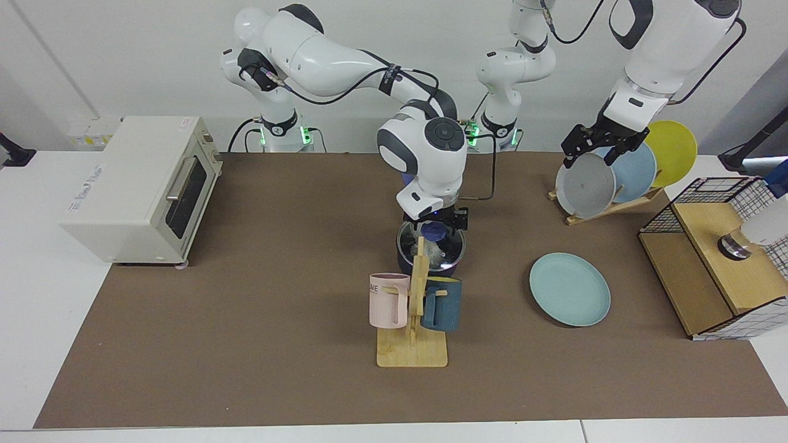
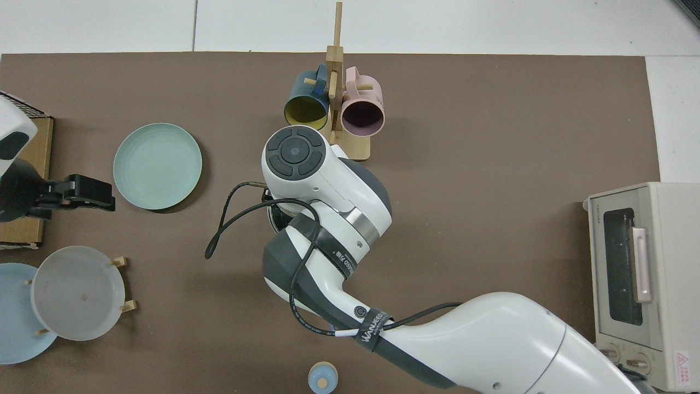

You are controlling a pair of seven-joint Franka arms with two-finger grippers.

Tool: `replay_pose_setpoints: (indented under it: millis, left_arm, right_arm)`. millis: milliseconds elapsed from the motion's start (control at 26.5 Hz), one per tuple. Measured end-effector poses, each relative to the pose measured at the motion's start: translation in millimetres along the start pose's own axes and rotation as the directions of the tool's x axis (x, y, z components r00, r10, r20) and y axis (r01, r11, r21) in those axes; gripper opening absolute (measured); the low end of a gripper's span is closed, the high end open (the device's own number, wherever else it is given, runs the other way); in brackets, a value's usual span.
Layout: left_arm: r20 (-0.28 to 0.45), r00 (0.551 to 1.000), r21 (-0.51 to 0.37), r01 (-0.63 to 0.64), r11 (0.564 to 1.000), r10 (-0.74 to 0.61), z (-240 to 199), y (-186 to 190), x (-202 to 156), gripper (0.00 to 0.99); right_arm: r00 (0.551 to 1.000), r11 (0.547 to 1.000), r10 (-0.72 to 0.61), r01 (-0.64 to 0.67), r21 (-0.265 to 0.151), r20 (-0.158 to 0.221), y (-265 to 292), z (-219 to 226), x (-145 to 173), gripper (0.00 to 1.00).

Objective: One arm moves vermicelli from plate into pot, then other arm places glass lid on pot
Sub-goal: 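Carry the glass lid over the saucepan with the right gripper, then lower the glass lid onto the saucepan and open the right gripper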

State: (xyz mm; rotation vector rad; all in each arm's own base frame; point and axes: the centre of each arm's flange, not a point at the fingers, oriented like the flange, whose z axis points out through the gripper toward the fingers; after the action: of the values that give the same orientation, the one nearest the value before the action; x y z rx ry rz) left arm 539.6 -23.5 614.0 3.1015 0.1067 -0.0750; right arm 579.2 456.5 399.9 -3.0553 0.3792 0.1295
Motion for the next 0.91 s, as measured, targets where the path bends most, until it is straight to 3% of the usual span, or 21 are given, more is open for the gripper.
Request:
replay_pose_setpoints:
  millis: [227, 567, 756, 907]
  left_arm:
    - [0.0, 1.0, 0.0, 0.0, 1.0, 0.0, 0, 0, 0, 0.991]
    - [0.0, 1.0, 0.0, 0.0, 1.0, 0.0, 0, 0, 0, 0.991]
    - [0.0, 1.0, 0.0, 0.0, 1.0, 0.0, 0, 0, 0, 0.991]
    - [0.0, 1.0, 0.0, 0.0, 1.0, 0.0, 0, 0, 0, 0.991]
  right_arm:
    - [1.0, 1.0, -0.006, 0.006, 0.025, -0.02, 5, -45, -8, 1.0]
    - [0.99, 0.996, -0.07, 0.077, 0.053, -0.124, 48, -133, 8, 1.0]
    - [0.992, 0.996, -0.084, 0.087, 0.027, -0.098, 101, -163, 36, 1.0]
    - [0.989, 0.992, -0.122, 0.125, 0.033, -0.08, 156, -190, 62, 1.0]
